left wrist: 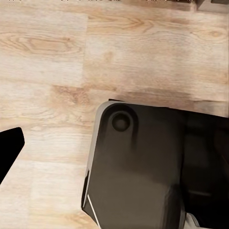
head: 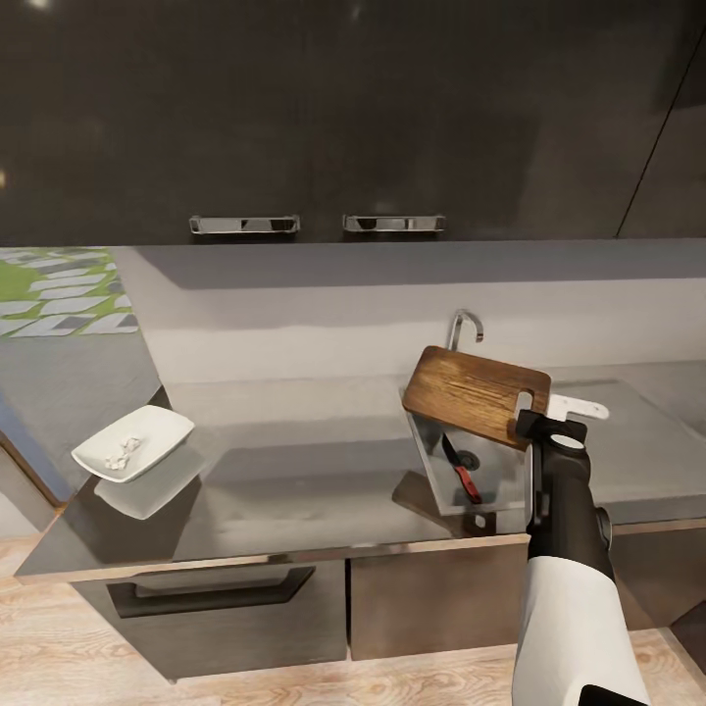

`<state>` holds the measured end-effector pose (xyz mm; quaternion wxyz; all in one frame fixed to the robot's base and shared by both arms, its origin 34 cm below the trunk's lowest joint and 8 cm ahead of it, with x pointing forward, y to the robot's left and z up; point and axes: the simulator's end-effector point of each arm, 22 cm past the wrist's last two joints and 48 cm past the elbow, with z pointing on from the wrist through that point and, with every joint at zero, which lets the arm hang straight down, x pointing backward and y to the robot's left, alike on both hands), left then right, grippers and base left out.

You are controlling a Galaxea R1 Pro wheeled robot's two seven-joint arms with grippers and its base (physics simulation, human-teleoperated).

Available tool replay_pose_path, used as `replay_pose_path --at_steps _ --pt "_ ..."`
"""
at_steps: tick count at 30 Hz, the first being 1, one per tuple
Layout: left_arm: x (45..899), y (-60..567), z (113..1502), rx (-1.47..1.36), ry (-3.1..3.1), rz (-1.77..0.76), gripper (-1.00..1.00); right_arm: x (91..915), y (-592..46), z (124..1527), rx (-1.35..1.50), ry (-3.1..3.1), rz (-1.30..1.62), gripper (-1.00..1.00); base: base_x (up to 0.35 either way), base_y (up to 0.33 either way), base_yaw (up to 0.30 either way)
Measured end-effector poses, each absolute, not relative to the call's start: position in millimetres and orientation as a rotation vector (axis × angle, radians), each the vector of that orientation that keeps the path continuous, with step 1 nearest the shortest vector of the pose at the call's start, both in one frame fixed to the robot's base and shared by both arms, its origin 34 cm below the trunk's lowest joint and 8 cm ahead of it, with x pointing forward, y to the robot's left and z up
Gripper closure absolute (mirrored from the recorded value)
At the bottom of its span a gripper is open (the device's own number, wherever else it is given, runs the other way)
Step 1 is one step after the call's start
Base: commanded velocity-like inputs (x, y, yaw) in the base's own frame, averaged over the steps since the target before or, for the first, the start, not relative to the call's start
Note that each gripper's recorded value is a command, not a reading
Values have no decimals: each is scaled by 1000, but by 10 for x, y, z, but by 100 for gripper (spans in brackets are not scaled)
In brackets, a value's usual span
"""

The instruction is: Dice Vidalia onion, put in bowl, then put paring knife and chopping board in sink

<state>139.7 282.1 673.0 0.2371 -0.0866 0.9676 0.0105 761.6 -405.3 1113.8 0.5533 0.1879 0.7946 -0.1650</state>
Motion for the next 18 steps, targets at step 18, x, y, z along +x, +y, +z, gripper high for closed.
replay_pose_path --at_steps 18 --pt "1390 2791 6728 -241 2653 23 -100 7216 -4256 10517 964 1758 -551 100 0 0 0"
